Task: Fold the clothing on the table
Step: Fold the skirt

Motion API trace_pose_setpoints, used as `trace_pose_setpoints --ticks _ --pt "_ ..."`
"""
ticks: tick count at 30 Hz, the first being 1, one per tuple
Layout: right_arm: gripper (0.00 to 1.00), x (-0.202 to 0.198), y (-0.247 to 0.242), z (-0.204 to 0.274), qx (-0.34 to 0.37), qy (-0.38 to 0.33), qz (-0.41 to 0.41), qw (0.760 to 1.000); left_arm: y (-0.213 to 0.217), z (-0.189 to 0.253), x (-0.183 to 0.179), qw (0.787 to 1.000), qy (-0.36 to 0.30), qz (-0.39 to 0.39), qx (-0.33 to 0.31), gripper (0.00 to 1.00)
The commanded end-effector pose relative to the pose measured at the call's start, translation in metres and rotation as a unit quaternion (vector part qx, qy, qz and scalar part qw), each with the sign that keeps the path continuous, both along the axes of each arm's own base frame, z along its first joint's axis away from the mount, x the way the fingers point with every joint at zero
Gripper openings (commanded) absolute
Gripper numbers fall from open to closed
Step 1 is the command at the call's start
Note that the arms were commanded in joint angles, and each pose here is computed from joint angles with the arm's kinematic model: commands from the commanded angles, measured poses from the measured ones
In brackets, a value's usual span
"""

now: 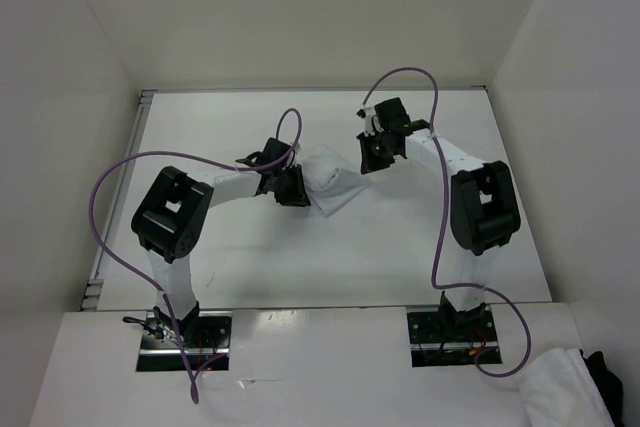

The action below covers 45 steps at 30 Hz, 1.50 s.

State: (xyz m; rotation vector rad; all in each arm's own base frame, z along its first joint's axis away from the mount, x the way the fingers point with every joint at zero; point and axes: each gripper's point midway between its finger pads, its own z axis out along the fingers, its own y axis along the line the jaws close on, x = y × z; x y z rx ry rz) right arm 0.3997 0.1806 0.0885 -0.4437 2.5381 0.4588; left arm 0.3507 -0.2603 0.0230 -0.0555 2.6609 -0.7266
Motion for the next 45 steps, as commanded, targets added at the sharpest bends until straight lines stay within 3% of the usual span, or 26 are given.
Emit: trace_pose_setpoints --ticks 1,9,16,27,32,45 --pt "0.0 0.017 0.024 0.008 0.035 -0.029 0.038 0.998 0.009 -0.003 -0.008 1.0 0.006 -0.004 0.015 0.28" --pt "0.0 0.035 0.038 0.0 0.058 -0.022 0.033 0.997 0.006 -0.007 -0.009 1.0 0.014 -0.009 0.011 0.28" --pt "0.0 0.027 0.037 0.053 0.076 -0.069 0.039 0.994 0.006 -0.007 -0.009 1.0 0.016 -0.005 0.009 0.28" --pt "0.0 0.037 0.052 -0.007 0.074 -0.001 0.053 0.996 0.001 -0.007 -0.008 1.0 0.012 -0.01 0.007 0.28" --pt "0.0 0.02 0.057 -0.029 0.082 0.051 0.077 0.992 -0.004 -0.005 -0.008 1.0 0.018 -0.012 -0.004 0.28" --pt "0.0 -0.051 0.073 -0.006 0.048 0.051 0.209 0.975 -0.016 0.001 0.0 0.999 0.022 -0.015 -0.026 0.28"
